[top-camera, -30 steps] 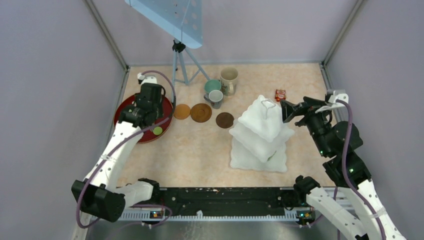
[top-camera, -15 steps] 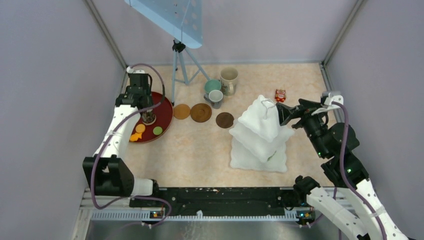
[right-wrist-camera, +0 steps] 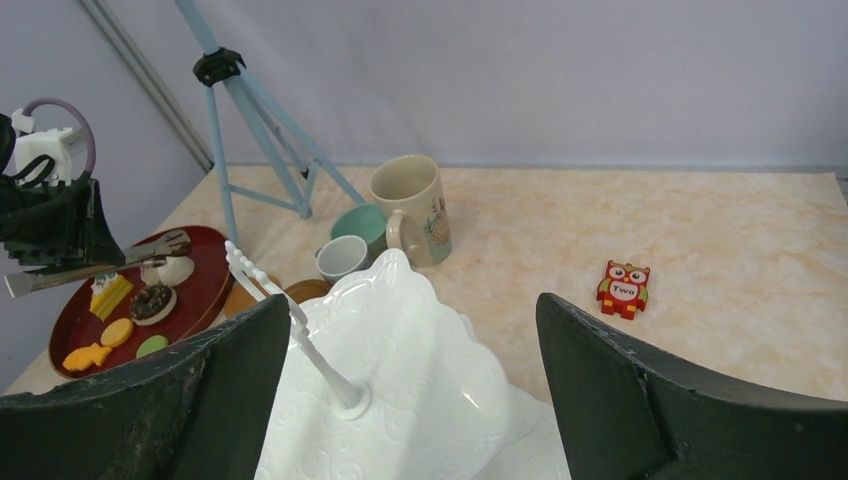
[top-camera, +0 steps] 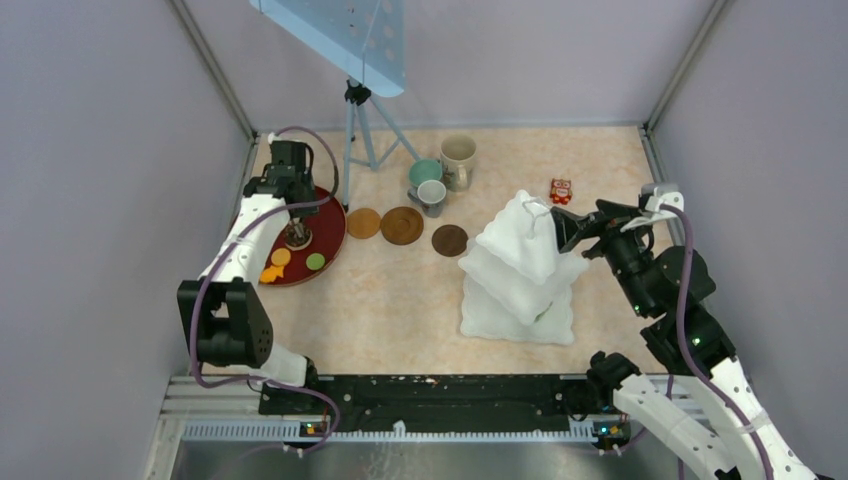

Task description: Serve the afternoon tea

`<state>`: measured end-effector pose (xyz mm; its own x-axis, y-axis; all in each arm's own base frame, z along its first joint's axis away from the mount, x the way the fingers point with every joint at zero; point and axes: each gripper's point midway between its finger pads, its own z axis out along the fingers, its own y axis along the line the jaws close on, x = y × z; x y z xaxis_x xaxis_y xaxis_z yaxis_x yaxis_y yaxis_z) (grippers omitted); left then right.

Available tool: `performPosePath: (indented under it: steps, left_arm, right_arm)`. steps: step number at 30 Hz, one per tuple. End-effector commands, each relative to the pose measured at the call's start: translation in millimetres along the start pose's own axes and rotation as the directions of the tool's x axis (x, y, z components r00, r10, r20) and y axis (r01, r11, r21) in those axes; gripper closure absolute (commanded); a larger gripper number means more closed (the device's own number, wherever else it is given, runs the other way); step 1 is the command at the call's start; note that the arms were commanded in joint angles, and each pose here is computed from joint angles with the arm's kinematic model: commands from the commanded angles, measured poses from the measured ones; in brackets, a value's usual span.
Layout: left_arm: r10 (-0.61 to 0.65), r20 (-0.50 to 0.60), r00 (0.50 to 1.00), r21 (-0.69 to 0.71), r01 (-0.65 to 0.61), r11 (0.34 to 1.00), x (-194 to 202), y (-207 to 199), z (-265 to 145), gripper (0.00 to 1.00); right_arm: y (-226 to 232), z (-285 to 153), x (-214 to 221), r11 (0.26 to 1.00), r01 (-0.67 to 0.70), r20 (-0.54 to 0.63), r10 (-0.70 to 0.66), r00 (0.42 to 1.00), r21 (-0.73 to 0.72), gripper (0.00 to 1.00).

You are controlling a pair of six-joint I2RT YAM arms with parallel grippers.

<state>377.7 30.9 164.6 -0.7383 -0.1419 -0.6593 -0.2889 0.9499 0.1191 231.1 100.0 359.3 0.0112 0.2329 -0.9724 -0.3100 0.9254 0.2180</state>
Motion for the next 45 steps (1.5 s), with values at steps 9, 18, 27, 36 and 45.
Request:
performPosePath:
  steps: [9,18,27,36,45]
  left_arm:
    - [-0.034,0.058,0.998,-0.049,0.037,0.998,-14,10,-2,0.48]
    - [-0.033,0.029,0.999,-0.055,0.035,0.998,-1,9,7,0.47]
    - [-0.033,0.005,0.999,-0.064,0.034,0.997,7,9,13,0.47]
    - [-0.041,-0.008,0.999,-0.051,0.041,0.998,13,8,7,0.47]
    - [-0.048,-0.028,0.998,-0.053,0.047,0.997,20,10,3,0.46]
  right_arm:
    - [4,1,-10,1.000,-0.006,0.041,0.006,0.999,-0.011,0.09]
    - [4,2,-9,1.000,-0.005,0.041,0.006,0.999,-0.013,0.09]
    - [4,2,-7,1.000,-0.007,0.038,0.007,0.999,-0.013,0.09]
    - [4,1,-7,1.000,-0.010,0.043,0.011,0.999,-0.015,0.09]
    - [5,1,-8,1.000,-0.016,0.047,0.016,0.999,-0.019,0.09]
